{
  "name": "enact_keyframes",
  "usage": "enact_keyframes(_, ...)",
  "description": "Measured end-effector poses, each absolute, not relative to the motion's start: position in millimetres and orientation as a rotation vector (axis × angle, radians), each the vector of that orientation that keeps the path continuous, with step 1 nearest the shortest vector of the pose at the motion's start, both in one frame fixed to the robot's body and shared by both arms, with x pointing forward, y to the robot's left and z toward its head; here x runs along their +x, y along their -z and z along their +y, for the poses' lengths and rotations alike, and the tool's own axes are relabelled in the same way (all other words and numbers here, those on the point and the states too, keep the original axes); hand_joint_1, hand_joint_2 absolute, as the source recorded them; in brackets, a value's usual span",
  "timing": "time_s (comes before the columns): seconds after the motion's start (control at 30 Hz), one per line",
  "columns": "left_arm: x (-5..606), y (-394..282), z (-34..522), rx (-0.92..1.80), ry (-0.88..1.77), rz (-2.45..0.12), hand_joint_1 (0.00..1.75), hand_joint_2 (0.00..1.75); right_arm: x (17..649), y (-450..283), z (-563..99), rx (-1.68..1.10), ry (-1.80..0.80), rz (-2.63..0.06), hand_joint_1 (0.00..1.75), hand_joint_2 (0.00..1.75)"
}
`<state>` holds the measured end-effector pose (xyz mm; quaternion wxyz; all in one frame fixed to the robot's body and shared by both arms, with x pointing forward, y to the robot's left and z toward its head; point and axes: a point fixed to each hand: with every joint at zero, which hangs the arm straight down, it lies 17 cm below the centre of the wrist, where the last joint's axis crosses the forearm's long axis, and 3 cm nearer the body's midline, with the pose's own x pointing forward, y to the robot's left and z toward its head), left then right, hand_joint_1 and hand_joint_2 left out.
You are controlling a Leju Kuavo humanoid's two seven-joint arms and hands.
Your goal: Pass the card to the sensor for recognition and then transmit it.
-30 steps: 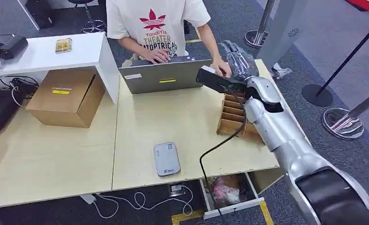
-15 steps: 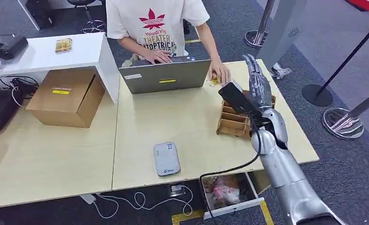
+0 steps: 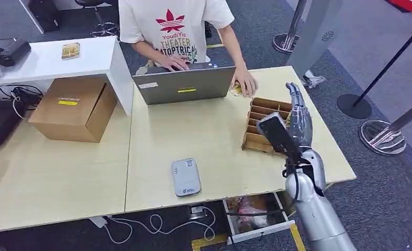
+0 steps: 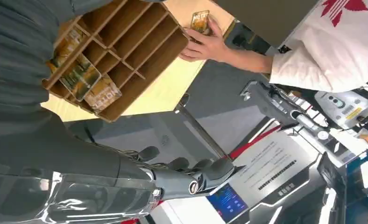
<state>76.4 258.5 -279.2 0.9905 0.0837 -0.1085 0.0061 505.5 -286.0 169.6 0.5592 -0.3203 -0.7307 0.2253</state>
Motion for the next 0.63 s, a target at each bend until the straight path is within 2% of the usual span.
enact_keyframes(0.63,72.5,279.5,254.1,0.173,-0.042,-0.194,0.00,0.00,478.8,-144.8,-257.5,-0.649,-0.460,-1.704,0.00,1.75)
